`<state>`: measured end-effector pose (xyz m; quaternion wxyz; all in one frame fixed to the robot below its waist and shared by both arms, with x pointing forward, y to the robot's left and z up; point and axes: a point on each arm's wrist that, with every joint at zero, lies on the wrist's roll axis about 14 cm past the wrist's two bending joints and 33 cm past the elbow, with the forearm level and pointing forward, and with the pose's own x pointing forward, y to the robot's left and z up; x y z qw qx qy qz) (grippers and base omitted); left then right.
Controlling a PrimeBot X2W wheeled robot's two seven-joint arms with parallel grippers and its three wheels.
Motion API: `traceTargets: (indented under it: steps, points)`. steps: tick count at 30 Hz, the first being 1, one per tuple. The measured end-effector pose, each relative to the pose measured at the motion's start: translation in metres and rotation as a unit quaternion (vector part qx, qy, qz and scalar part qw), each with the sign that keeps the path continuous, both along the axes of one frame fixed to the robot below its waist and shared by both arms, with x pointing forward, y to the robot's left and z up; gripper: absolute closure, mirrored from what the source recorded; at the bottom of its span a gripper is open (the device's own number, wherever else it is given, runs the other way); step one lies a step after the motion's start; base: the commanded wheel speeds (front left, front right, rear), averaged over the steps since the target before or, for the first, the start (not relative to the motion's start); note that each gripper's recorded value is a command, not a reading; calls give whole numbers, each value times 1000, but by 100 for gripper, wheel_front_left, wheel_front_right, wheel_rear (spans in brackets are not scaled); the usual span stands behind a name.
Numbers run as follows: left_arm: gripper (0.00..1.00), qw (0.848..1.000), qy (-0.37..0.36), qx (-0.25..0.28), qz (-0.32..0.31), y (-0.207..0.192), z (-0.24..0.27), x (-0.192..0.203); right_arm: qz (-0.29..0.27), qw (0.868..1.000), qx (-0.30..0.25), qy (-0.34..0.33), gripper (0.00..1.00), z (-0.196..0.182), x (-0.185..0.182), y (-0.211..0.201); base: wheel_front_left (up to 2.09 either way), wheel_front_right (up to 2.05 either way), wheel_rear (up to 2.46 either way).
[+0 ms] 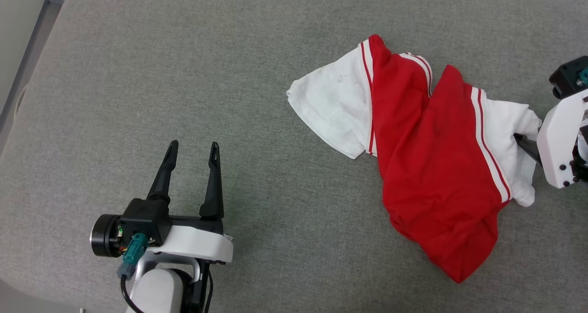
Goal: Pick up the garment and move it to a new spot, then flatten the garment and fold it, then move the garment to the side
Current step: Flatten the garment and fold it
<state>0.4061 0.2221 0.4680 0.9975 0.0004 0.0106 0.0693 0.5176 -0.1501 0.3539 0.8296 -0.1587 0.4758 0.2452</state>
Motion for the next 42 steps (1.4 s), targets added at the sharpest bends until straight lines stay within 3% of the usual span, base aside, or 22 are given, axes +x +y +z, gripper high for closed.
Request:
traceTargets:
  steps: [1, 2, 9, 15, 23, 29, 30, 31, 36, 42]
  points:
    - [0, 1000, 0, 0, 0, 0, 0, 0, 0, 1000, 2, -2, 73, 0, 0, 0, 0, 0, 0]
    - [0, 1000, 0, 0, 1, 0, 0, 0, 0, 1000, 5, -7, 100, 0, 1, 0, 0, 0, 0]
    - [0, 1000, -12, 1, -2, -2, 7, 2, -22, 997, 46, -57, 100, 22, 5, -7, 0, 0, 0]
    - [0, 1000, -25, -1, -16, -11, 16, 3, -98, 991, 28, -90, 100, 46, 6, -75, 0, 0, 0]
    - [0, 999, -22, -4, -24, -15, 14, 3, -181, 983, -15, -38, 100, 18, -30, -140, 0, 0, 0]
    - [0, 1000, -17, -2, -24, -13, 10, 2, -210, 977, 4, -44, 100, 7, -31, -140, 0, 0, 0]
    - [0, 1000, -17, 0, -23, -12, 10, 2, -211, 976, 12, -57, 55, 9, -29, -138, 0, 0, 0]
    - [0, 1000, -17, 0, -24, -11, 11, 1, -211, 975, 20, -73, 0, 13, -25, -135, 0, 0, 0]
    - [0, 999, -31, 6, -29, -10, 22, -2, -194, 962, 58, -184, 0, 49, -8, -123, 0, 0, 0]
    - [0, 997, -63, 8, -39, -7, 45, 2, -173, 919, 98, -340, 0, 112, 3, -119, 0, 0, 0]
